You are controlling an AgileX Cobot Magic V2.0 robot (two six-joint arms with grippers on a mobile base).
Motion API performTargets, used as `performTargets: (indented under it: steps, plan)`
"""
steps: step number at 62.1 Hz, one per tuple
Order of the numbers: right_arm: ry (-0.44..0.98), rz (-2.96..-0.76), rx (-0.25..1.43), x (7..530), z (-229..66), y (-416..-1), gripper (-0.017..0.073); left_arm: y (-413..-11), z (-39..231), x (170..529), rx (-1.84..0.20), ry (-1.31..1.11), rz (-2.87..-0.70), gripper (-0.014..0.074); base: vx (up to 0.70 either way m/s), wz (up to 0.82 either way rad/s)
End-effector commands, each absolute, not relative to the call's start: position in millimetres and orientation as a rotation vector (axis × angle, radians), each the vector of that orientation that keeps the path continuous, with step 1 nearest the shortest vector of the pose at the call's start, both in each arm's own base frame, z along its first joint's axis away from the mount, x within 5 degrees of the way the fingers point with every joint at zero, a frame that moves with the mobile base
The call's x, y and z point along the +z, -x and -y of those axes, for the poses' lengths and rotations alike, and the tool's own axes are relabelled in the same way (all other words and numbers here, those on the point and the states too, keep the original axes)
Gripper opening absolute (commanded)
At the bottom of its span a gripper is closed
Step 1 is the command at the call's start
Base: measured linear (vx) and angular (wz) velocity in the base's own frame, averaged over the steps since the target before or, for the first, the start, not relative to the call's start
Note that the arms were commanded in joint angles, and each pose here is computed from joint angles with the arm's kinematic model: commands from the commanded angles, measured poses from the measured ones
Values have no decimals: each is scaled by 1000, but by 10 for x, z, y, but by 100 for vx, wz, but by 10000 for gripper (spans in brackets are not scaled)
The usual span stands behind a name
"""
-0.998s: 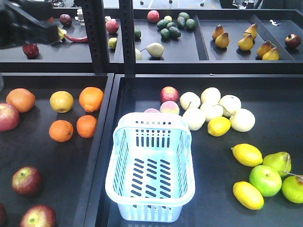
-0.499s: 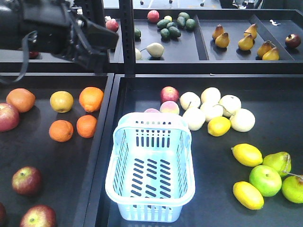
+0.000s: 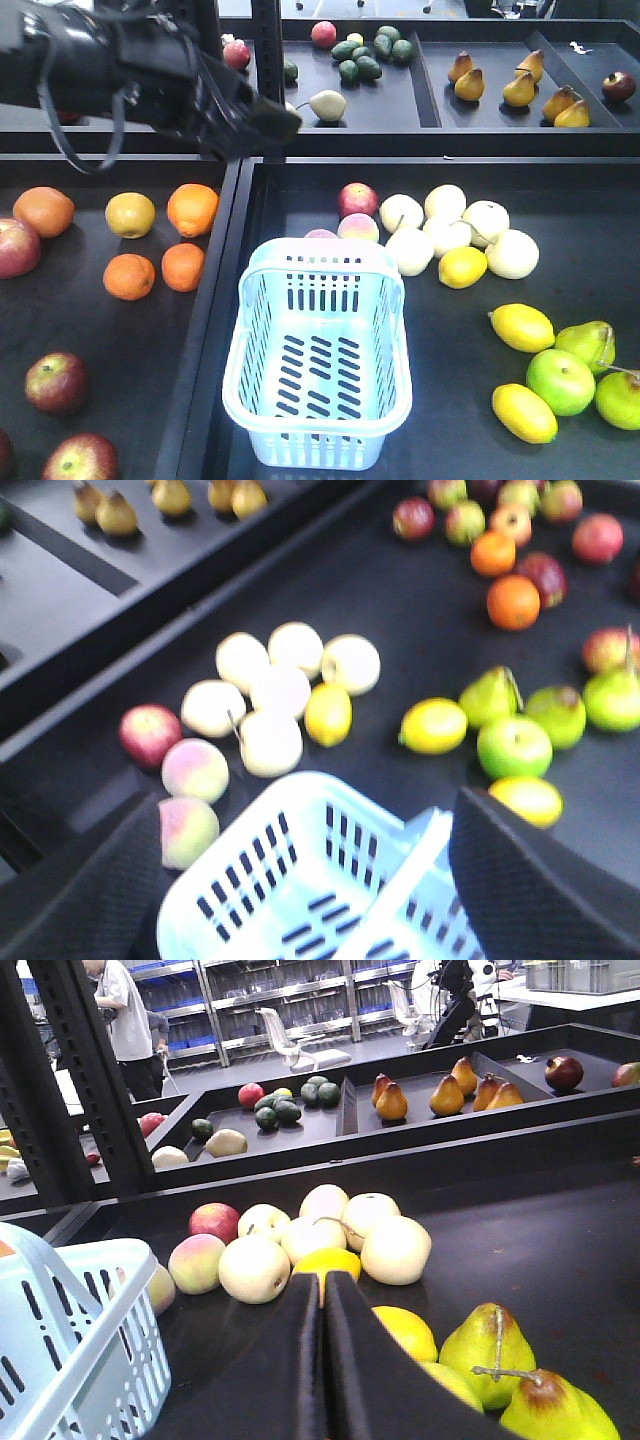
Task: Pick three apples into basket with both arms
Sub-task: 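Move the left gripper over the light-blue basket handle, then lower the left gripper and close it around the basket handle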
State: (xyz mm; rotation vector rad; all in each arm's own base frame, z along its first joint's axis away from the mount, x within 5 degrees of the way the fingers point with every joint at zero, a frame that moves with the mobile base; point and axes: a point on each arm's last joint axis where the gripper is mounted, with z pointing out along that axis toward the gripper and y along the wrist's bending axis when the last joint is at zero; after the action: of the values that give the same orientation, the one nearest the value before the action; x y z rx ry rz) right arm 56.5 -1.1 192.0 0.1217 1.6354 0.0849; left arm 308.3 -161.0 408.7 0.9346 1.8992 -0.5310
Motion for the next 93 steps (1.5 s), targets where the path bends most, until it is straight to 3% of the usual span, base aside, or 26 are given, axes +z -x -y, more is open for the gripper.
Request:
performTargets:
  steps: [1, 27, 74, 93]
  plan:
    - [-108, -1562, 72, 1950, 13, -564, -5, -3066, 1654, 4186, -544, -973, -1836, 563, 0, 0]
    - [-108, -1562, 72, 1950, 13, -564, -5, -3413, 1825, 3533, -539, -1220, -1925, 533, 0, 0]
    - [-108, -1562, 72, 1950, 13, -564, -5, -3509, 1863, 3354, -529, -1273, -1932, 533, 0, 0]
    - [-108, -1562, 72, 1950, 13, -564, -5, -3488, 2094, 3167, -568, -1348, -1938, 533, 0, 0]
